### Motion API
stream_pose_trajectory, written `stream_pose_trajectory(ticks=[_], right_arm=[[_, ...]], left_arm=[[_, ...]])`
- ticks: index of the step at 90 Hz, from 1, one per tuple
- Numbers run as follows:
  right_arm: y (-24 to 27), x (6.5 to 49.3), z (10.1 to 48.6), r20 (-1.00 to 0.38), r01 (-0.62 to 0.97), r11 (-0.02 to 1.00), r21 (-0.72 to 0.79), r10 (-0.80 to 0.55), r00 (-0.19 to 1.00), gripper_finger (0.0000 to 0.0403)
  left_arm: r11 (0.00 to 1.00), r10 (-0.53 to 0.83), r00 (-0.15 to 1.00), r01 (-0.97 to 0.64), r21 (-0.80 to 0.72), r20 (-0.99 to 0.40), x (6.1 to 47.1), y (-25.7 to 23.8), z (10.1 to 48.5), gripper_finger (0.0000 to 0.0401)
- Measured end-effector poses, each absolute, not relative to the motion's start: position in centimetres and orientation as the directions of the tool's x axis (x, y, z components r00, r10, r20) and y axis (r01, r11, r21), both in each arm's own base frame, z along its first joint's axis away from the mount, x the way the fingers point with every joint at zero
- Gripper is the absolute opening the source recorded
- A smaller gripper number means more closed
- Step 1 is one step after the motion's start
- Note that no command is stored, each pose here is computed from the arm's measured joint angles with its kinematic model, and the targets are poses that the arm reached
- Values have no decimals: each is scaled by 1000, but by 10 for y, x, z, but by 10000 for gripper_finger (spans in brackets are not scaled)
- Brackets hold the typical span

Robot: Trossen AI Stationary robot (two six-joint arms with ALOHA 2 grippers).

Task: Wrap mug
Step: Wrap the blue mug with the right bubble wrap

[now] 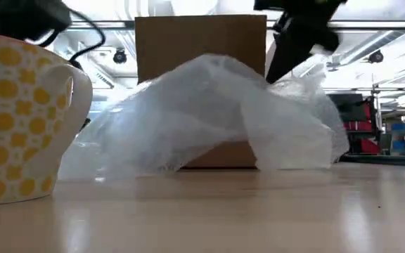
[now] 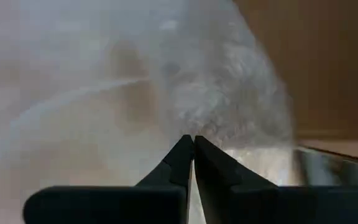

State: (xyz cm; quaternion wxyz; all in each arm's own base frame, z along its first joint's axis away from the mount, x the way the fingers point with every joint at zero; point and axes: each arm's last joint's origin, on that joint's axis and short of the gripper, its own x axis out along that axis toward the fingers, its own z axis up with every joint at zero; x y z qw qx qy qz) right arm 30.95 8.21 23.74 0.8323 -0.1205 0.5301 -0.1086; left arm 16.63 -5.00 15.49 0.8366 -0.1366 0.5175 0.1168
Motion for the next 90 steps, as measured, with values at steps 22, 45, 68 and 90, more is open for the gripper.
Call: stream_pose_trajectory(ticks=[22, 45, 68, 90], right_arm=[[85, 304, 207, -933, -43, 994, -102, -80, 350, 0], [82, 295, 202, -947, -8, 989, -150, -142, 287, 0], [94, 301, 258, -905, -68, 996, 66, 88, 415, 0], [121, 302, 198, -937, -96, 994, 54, 84, 339, 0]], left_arm=[[921, 81, 388, -382, -80, -918, 161, -48, 152, 52], [924, 61, 448, -364, -120, -892, 166, -50, 156, 43], [925, 60, 451, -360, -120, -891, 166, -50, 156, 42], [927, 72, 462, -358, -111, -884, 167, -50, 156, 42]])
